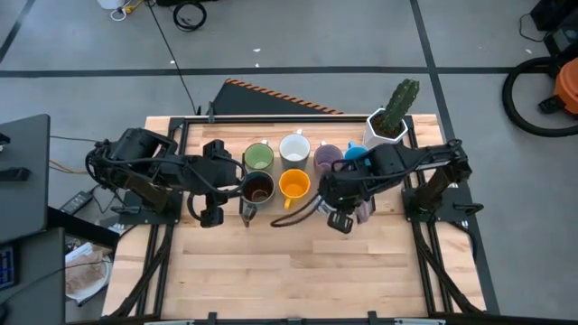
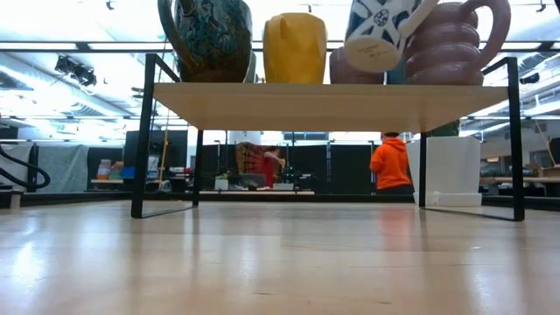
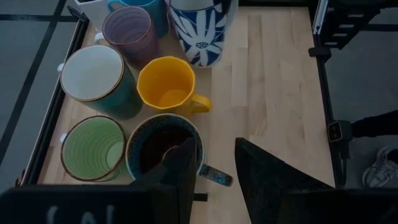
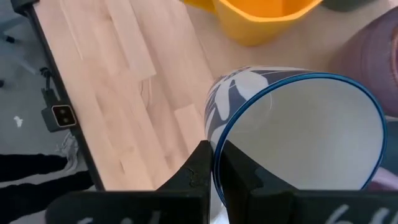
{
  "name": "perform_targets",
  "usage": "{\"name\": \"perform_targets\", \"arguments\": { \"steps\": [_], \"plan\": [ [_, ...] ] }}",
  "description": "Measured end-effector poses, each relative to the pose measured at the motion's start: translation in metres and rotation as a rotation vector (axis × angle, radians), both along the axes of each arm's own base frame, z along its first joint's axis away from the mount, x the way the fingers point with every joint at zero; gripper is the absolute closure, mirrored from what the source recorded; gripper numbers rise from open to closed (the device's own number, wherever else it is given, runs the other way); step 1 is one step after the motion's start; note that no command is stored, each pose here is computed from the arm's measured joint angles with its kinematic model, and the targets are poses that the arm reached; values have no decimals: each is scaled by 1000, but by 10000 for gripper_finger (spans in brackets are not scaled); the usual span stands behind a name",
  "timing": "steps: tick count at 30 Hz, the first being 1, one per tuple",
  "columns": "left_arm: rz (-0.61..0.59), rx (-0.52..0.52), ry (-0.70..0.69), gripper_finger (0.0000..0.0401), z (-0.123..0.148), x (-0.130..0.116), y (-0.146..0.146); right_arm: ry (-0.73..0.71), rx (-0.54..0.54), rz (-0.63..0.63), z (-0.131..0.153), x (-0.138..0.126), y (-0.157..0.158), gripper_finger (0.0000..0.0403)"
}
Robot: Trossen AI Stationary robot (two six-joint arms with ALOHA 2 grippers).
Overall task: Place coffee mugs
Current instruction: Put the white blue mug on the shelf
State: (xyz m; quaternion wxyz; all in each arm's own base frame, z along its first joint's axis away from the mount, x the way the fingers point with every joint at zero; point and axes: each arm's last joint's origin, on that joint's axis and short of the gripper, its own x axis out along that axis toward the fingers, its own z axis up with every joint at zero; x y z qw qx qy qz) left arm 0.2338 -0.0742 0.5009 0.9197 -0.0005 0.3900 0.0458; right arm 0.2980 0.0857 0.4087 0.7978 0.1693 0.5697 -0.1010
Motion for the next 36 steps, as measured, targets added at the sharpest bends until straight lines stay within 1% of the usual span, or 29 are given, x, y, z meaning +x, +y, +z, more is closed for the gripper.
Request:
{"name": "perform_targets", "arguments": {
  "steps": [8,19,23,27,33,36],
  "plan": [
    [8,-2,-2,284,0,0,0,37,-4,-7,-11,14,-10,379],
    [12,-9,-11,284,0,1,0,75,-7,-52,-23,29,-25,351],
    [13,-11,-12,284,1,1,0,78,-23,-66,-25,32,-30,328],
    [13,-12,-15,284,1,1,0,69,-37,-82,-25,33,-35,296],
    [13,-13,-17,284,1,1,0,40,-50,-51,-24,36,-34,243],
    [13,-13,-17,284,1,1,0,49,-52,-35,-20,33,-34,221]
  ]
}}
